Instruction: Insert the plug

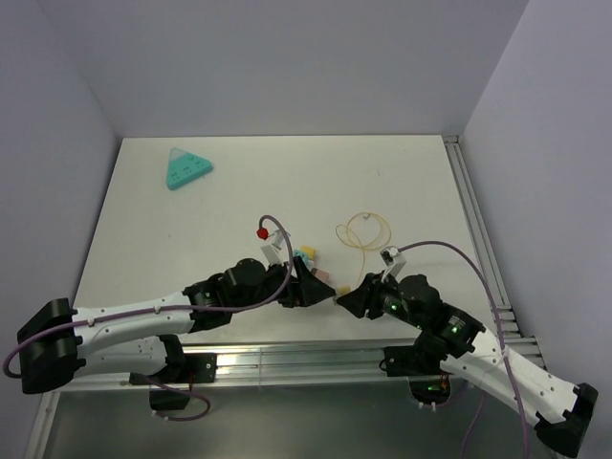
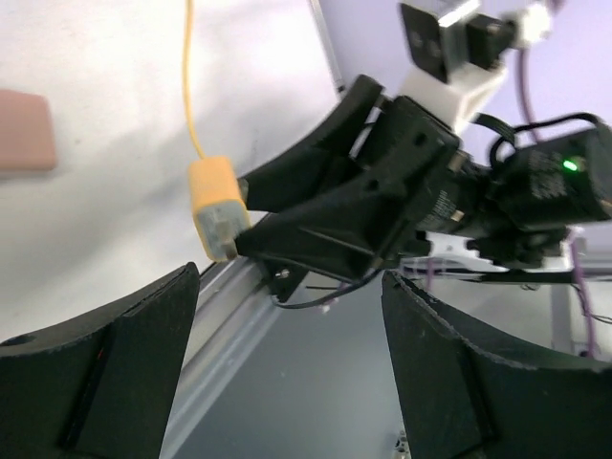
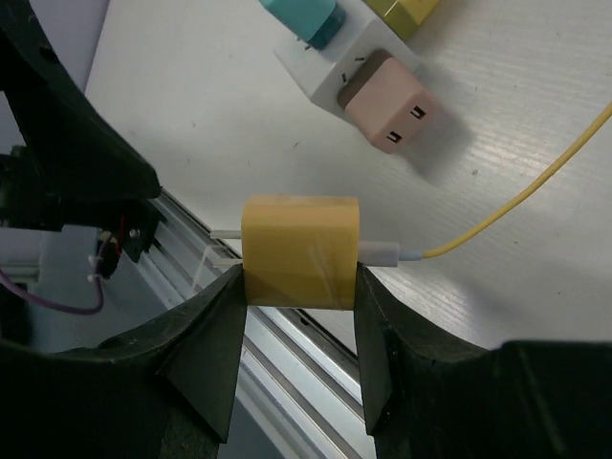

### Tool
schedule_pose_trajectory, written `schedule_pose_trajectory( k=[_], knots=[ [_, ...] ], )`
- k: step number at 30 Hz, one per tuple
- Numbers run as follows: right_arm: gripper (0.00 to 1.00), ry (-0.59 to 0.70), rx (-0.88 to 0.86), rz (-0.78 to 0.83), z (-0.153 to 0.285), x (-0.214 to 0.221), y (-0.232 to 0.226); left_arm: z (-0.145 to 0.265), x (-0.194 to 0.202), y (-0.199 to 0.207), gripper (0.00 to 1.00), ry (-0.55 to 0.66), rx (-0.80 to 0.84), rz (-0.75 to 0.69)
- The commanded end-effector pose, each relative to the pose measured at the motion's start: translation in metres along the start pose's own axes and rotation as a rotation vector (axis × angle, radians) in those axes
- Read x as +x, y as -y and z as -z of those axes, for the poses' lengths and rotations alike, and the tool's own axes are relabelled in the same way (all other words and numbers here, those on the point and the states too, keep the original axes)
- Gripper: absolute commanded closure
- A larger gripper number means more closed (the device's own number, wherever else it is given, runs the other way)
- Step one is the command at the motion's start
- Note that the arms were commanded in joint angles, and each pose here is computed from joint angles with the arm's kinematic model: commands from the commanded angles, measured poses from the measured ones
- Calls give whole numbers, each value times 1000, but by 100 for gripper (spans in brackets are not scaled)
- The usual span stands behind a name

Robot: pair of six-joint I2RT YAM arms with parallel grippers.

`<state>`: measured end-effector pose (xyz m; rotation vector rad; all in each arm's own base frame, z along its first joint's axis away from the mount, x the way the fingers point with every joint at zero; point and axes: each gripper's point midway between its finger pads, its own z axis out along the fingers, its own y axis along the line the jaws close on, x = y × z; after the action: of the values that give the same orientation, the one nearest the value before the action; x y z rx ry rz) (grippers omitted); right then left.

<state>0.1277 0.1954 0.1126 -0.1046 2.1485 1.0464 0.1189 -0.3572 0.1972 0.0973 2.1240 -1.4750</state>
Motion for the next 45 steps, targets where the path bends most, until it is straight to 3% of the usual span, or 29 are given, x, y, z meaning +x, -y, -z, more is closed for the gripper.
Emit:
schedule_pose_trajectory(
  k=[1, 9, 15, 20, 36, 42, 45],
  knots=[
    [100, 49, -38, 50, -2, -14, -17, -7, -10, -6, 18, 18, -76, 9],
    [100, 62, -66, 88, -5, -15, -31, -20, -6, -29, 15, -20, -157, 61],
    [100, 83, -142, 101, -1, -14, -45, -28, 4, -27, 15, -72, -103, 131],
    [100, 65, -163, 130, 1, -15, -53, -30, 5, -28, 17, -91, -103, 73],
    [100, 51, -208, 207, 0, -16, -65, -27, 19, -29, 27, -150, -29, 92],
    [100, 71, -230, 220, 2, -19, -70, -29, 22, -27, 43, -169, -2, 108],
    [100, 78, -251, 227, 4, -18, -72, -26, 21, -27, 46, -158, 24, 136]
  ],
)
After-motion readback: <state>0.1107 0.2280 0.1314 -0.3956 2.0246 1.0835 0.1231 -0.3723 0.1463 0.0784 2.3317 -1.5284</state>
